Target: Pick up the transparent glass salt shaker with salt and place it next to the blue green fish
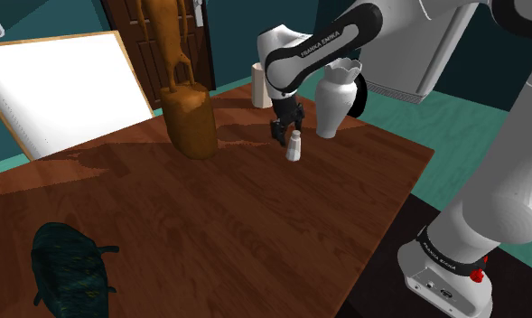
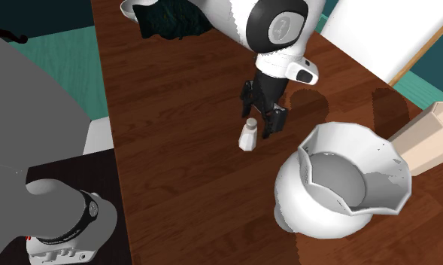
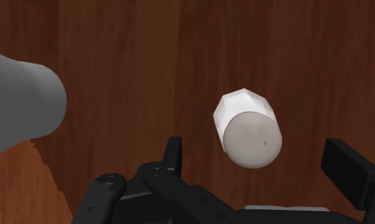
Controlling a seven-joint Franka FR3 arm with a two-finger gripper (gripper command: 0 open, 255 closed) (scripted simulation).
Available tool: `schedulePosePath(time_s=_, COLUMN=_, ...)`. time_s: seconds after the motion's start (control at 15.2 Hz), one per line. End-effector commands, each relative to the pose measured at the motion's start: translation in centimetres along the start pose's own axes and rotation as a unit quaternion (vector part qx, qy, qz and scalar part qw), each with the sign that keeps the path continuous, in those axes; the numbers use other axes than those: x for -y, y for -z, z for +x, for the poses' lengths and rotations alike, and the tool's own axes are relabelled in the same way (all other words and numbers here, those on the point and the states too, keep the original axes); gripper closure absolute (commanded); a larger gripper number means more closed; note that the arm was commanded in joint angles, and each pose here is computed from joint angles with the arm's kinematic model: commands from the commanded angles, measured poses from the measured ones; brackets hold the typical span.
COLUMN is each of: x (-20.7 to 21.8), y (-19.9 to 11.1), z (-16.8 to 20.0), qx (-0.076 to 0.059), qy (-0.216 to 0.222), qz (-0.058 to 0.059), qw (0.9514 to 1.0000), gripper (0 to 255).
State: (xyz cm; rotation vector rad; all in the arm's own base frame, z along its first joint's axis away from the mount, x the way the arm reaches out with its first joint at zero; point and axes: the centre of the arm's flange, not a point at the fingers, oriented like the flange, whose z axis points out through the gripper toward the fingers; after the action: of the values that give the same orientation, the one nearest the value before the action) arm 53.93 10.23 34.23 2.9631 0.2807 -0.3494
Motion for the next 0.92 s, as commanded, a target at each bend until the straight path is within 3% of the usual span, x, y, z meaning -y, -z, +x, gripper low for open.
schedulePosePath(time_s=0.0, x=-0.02, y=-0.88, z=-0.08, qx=0.0, qy=0.0, qz=0.0, qw=1.0, gripper=0)
schedulePosePath(time_s=0.46, x=-0.02, y=-0.87, z=-0.08, qx=0.0, qy=0.0, qz=0.0, qw=1.0, gripper=0)
schedulePosePath(time_s=0.53, x=-0.02, y=-0.87, z=-0.08, qx=0.0, qy=0.0, qz=0.0, qw=1.0, gripper=255)
schedulePosePath(time_s=0.86, x=-0.02, y=-0.87, z=-0.09, qx=0.0, qy=0.0, qz=0.0, qw=1.0, gripper=255)
